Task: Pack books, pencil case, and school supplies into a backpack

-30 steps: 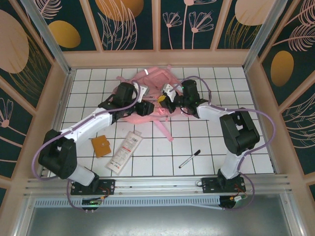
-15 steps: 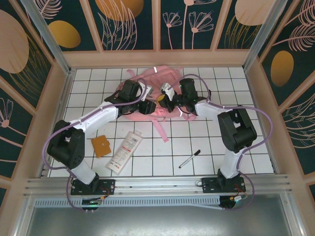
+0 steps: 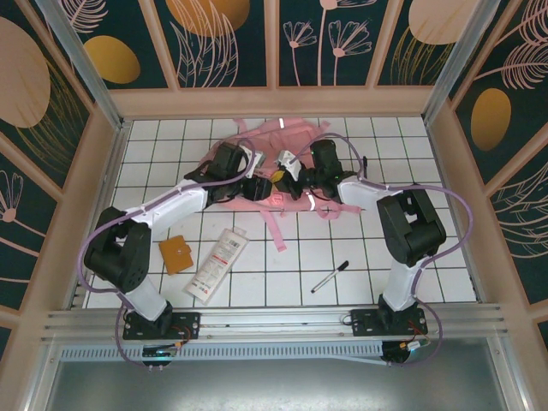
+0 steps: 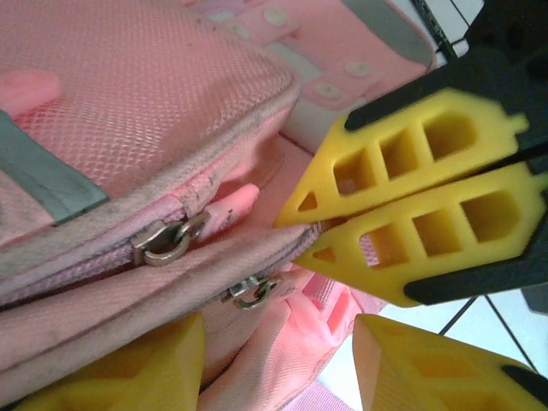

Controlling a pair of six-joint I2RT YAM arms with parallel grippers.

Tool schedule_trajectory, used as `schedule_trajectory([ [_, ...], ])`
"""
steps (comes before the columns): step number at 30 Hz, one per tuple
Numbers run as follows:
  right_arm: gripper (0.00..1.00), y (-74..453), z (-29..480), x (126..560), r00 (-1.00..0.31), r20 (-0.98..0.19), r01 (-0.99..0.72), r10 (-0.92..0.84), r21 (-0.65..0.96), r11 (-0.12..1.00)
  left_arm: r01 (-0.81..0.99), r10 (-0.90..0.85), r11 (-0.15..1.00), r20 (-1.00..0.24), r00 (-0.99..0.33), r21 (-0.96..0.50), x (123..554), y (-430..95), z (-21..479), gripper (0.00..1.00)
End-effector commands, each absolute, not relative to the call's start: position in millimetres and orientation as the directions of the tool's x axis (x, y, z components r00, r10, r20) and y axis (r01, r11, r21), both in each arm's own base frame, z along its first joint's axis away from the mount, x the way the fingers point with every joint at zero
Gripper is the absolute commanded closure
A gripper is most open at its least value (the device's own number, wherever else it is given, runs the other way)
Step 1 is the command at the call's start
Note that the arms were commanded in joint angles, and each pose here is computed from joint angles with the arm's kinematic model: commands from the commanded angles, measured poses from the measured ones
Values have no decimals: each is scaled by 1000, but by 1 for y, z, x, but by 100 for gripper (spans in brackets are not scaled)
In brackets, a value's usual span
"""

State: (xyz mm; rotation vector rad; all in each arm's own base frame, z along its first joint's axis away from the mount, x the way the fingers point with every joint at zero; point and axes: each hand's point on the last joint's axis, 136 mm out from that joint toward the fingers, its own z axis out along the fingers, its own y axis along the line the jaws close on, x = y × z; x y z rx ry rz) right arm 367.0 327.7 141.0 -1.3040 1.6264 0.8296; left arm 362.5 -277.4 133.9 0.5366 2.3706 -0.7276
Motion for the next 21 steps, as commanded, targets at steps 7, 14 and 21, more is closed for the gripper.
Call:
schedule_trajectory([
  [7, 73, 355, 138, 349, 171, -902, -954, -397, -252, 160, 514, 55, 719, -698, -714, -468, 358, -259, 140, 49],
  [14, 64, 351, 135, 345, 164, -904, -957, -395, -243, 158, 504, 12, 696, -692, -721, -512, 354, -257, 130, 46],
  [21, 63, 327, 178, 325, 87, -945, -952, -316, -172, 251, 395, -97, 714, -641, -761, -578, 359, -250, 134, 46],
])
